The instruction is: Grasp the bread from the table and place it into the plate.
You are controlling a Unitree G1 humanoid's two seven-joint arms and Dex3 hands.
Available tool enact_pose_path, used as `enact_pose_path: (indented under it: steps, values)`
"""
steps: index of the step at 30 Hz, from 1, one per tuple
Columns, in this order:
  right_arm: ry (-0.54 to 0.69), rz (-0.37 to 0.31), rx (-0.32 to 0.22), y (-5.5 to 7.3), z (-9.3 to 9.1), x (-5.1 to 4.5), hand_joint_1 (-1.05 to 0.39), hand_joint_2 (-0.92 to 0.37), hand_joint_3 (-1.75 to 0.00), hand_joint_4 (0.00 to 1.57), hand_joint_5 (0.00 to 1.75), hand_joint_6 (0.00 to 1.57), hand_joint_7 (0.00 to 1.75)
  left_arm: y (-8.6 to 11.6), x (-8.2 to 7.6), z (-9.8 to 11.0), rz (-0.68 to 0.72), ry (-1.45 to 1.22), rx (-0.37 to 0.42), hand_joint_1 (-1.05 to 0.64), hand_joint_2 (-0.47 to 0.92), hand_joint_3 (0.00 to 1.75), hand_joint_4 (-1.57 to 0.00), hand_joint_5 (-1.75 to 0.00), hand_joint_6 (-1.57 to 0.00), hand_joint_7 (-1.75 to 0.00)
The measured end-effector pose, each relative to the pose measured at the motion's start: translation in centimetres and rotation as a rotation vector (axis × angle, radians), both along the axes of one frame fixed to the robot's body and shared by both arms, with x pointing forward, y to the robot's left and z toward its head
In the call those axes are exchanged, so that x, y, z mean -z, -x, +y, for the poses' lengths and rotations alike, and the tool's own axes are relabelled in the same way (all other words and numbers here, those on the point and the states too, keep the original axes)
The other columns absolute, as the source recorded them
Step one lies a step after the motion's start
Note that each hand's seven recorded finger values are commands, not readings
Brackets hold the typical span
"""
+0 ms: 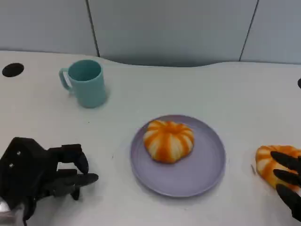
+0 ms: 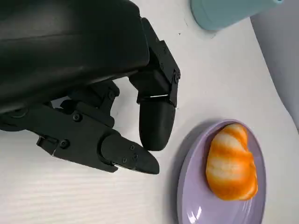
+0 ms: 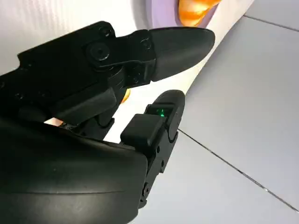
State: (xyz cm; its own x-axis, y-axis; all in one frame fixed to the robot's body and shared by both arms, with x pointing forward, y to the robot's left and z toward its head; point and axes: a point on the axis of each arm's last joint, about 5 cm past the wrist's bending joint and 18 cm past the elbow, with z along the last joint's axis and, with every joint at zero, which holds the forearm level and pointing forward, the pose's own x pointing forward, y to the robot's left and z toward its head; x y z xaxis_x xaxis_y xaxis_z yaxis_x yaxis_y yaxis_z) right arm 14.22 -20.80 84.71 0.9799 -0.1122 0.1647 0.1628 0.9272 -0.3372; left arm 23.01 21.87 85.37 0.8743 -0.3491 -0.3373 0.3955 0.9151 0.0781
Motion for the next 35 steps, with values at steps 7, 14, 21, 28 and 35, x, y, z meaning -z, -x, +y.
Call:
enact_pose_path:
  steps: [7,14,21,28,35]
  values:
    - [-0.007,0.011,-0.002,-0.02,0.08,-0.26,-0.41,-0.92,-0.34,0.94,0.02,0.82,0.0,-0.02,-0.01,-0.01,0.004,0.001,0.0,-0.36,0.84,0.03,-0.84,-1.75,-0.69,-1.75]
    - [-0.004,0.009,-0.003,-0.03,0.09,-0.25,-0.42,-0.92,-0.34,0.94,0.02,0.83,0.0,-0.14,-0.07,-0.03,0.01,0.002,-0.002,-0.35,0.83,0.03,-0.84,-1.75,-0.69,-1.75]
    - [-0.004,0.01,-0.002,-0.03,0.08,-0.25,-0.42,-0.92,-0.33,0.94,0.02,0.83,0.0,-0.2,-0.08,-0.02,0.023,0.014,-0.009,-0.35,0.83,0.03,-0.84,-1.75,-0.69,-1.75]
    - [-0.007,0.013,0.002,0.02,0.15,-0.28,-0.41,-0.92,-0.34,0.94,0.02,0.83,0.0,-0.19,-0.11,0.0,0.011,0.014,-0.002,-0.37,0.83,0.04,-0.84,-1.75,-0.69,-1.75]
    - [-0.009,0.014,0.002,0.0,0.19,-0.27,-0.41,-0.92,-0.34,0.93,0.01,0.82,0.0,-0.2,0.05,0.08,0.009,0.017,0.0,-0.36,0.82,0.04,-0.85,-1.75,-0.7,-1.75]
